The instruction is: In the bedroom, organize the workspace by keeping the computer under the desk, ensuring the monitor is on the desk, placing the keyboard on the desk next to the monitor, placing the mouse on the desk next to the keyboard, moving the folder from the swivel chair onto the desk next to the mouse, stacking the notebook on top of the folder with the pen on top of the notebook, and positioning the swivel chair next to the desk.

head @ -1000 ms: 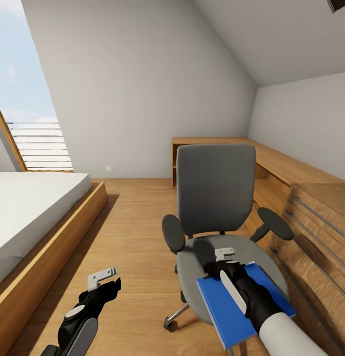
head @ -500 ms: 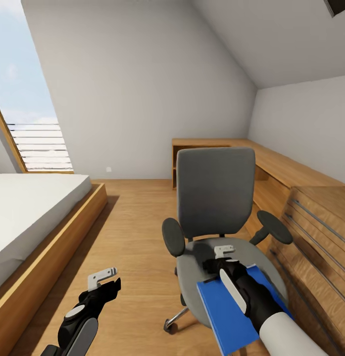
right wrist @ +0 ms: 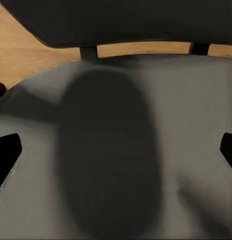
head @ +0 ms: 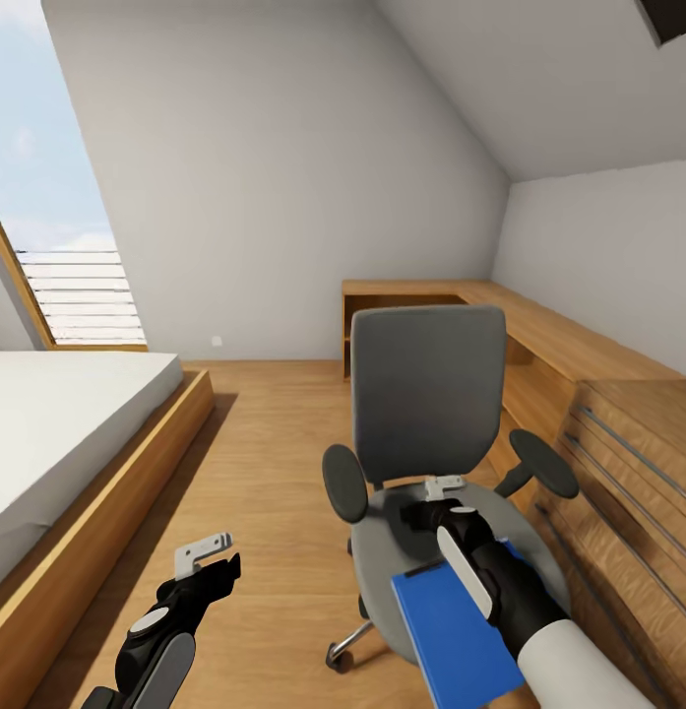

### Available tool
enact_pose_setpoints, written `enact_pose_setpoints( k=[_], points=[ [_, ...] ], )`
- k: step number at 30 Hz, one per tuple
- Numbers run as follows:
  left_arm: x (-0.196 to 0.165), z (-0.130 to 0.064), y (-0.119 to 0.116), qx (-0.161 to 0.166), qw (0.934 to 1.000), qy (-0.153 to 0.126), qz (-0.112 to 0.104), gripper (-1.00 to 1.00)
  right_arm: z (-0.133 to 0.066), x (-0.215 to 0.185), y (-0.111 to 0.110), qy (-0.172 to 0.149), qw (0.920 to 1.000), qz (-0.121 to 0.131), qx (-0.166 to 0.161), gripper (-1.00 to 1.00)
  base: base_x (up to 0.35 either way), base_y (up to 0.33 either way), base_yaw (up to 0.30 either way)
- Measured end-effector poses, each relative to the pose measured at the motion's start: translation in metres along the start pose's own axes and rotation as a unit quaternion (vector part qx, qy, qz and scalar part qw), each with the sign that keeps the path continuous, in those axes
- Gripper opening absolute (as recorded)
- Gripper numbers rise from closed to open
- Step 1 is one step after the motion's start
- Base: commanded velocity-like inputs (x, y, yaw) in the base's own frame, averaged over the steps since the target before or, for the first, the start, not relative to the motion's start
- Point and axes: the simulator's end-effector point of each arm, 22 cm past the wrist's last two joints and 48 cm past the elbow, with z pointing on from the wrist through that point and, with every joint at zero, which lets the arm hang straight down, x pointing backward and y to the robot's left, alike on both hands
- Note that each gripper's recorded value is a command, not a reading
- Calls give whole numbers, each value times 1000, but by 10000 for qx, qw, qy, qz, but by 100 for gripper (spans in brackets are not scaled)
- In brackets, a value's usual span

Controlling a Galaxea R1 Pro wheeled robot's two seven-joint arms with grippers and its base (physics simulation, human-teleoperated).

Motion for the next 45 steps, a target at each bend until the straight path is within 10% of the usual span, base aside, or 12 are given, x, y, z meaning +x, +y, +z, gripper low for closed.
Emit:
enact_pose_setpoints(
  k=[16,32,45],
  points=[
    [-2,-1,0,0,10000,2,3,100,-4,-9,1,-81,10000,27,-21,100,0,0,0],
    [-2,-1,0,-5,10000,-7,10,100,-19,-38,-29,-435,9969,654,90,100,0,0,0],
    [-3,-1,2,-20,10000,-15,22,100,-52,-47,-36,-707,9769,1961,-466,100,0,0,0]
  ],
)
